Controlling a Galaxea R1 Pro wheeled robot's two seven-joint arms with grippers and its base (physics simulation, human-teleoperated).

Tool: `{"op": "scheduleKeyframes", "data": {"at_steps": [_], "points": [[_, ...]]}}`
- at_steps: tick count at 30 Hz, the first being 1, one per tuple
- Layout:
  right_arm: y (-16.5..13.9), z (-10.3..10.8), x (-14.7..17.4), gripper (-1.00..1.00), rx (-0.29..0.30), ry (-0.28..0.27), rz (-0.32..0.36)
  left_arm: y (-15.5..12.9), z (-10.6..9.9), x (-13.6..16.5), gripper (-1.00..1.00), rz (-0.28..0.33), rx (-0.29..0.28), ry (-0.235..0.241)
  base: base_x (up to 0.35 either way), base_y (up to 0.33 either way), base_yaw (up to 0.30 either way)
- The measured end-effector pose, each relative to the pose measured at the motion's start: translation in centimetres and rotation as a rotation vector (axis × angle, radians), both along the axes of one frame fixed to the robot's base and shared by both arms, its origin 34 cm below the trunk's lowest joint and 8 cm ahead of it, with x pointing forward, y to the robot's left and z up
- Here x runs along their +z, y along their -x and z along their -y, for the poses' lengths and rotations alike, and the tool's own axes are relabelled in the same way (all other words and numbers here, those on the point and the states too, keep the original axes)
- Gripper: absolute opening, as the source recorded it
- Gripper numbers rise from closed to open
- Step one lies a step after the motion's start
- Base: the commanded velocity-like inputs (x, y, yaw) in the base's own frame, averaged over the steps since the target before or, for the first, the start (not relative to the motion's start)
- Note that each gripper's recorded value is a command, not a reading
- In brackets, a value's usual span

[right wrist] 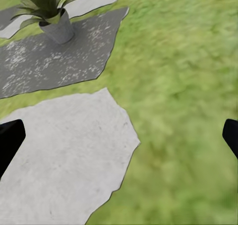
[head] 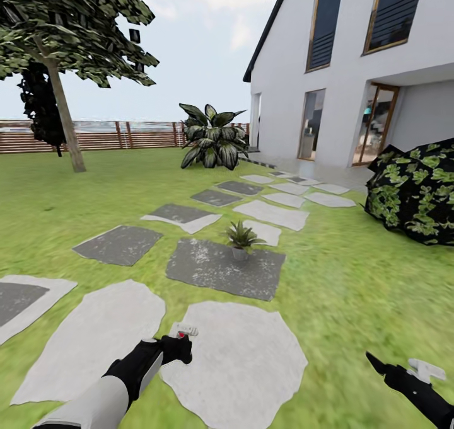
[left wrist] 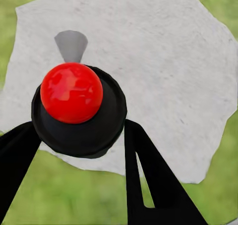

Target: Pick up the pesticide atomizer in the garden and spray insectifuge to fully cover both potted plants in the garden.

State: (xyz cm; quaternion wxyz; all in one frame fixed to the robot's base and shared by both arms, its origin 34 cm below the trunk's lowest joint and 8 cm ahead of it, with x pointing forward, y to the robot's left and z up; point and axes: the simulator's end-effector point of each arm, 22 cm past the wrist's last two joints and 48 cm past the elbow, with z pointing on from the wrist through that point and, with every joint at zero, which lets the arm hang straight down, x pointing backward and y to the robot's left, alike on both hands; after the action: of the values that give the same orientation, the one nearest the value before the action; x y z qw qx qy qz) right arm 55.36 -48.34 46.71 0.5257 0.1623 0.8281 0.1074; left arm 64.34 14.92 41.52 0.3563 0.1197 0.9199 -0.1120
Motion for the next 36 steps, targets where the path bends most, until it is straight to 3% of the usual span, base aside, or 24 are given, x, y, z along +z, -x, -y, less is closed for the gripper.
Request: {"op": "scheduleKeyframes", "data": {"at_steps": [19,36], "points": [[-0.01,0.04,0.03,1.0,-0.001,0.0,0.001,-0.01,0.0,0.01,-1.0,0.0,0.0,0.0,0.334,0.0,0.0],[-0.02,-0.02,0.04,1.0,0.0,-0.001,0.002,-0.01,0.0,0.02,-1.0,0.0,0.0,0.0,0.334,0.0,-0.083]]}}
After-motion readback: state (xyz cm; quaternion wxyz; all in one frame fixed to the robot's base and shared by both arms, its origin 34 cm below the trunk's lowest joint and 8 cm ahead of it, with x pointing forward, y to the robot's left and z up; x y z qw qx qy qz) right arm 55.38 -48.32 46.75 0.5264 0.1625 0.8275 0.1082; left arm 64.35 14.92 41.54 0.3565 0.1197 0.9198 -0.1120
